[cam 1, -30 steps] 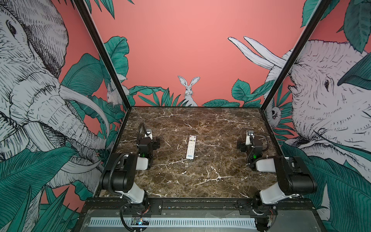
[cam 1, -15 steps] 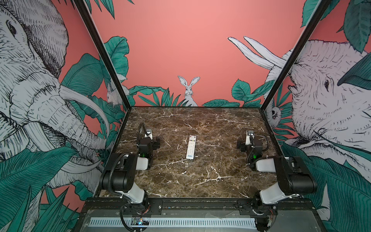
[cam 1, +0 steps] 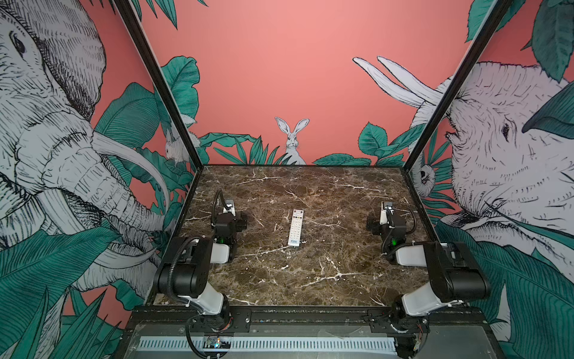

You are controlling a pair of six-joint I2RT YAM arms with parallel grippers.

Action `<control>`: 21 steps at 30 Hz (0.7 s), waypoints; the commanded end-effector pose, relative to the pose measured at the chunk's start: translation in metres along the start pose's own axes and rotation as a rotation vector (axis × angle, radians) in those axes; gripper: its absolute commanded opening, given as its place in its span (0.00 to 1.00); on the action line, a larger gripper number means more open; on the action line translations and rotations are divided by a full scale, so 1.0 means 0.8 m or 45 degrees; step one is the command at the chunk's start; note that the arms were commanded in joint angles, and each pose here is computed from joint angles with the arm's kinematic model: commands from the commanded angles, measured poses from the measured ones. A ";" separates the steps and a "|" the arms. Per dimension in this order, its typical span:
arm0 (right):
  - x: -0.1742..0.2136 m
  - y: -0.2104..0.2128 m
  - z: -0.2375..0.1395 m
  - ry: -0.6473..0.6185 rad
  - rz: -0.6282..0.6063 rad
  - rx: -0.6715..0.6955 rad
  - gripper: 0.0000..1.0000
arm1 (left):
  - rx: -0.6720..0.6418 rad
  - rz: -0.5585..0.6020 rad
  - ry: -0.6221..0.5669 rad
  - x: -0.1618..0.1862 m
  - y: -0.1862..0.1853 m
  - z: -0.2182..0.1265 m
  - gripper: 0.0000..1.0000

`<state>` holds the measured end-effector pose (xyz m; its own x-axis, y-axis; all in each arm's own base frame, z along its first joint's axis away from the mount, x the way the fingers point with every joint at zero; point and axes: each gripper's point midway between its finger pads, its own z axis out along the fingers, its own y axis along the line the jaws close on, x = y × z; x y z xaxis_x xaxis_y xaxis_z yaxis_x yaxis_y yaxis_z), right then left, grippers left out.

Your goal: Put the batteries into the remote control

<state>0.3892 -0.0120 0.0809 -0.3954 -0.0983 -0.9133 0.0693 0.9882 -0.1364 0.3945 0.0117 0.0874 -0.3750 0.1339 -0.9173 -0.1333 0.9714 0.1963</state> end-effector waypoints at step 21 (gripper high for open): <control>-0.020 0.000 0.003 -0.068 0.016 -0.002 0.99 | 0.091 0.031 -0.043 -0.014 -0.012 -0.001 1.00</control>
<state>0.3892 -0.0120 0.0809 -0.3954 -0.0983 -0.9133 0.0693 0.9882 -0.1364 0.3957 0.0009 0.0853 -0.3745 0.1575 -0.9137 -0.0631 0.9789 0.1946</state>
